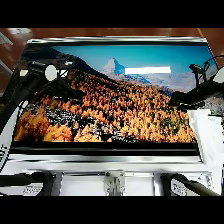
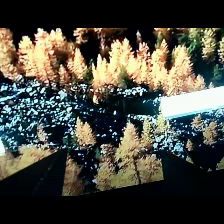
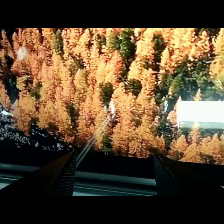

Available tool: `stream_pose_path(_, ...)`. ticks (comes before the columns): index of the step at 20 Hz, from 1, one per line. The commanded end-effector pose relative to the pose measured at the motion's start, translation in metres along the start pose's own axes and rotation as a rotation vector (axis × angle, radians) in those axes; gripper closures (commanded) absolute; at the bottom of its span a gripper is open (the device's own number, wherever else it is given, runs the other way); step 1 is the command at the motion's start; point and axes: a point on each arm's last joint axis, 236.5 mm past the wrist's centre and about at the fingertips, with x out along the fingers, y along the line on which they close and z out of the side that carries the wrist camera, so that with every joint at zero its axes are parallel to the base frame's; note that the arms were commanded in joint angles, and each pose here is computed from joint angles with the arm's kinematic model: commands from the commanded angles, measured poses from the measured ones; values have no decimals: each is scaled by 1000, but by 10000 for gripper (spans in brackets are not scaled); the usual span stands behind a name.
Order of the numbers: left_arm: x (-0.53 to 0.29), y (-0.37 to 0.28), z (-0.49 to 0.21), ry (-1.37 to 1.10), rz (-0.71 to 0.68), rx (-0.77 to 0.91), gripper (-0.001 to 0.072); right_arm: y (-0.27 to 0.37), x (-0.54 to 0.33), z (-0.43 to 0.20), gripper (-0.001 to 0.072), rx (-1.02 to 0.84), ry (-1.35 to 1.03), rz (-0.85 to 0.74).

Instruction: Fold the shirts.

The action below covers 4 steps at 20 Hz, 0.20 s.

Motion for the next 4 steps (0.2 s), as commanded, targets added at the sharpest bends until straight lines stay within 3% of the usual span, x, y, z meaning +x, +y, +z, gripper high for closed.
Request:
stream_pose_path(1, 1, -1, 3, -15, -5, -1, 0, 8, 2, -1, 121, -13, 9, 15)
stream_pose_path(4, 0, -1, 7, -33, -7, -1, 0, 8, 2, -1, 121, -13, 9, 15)
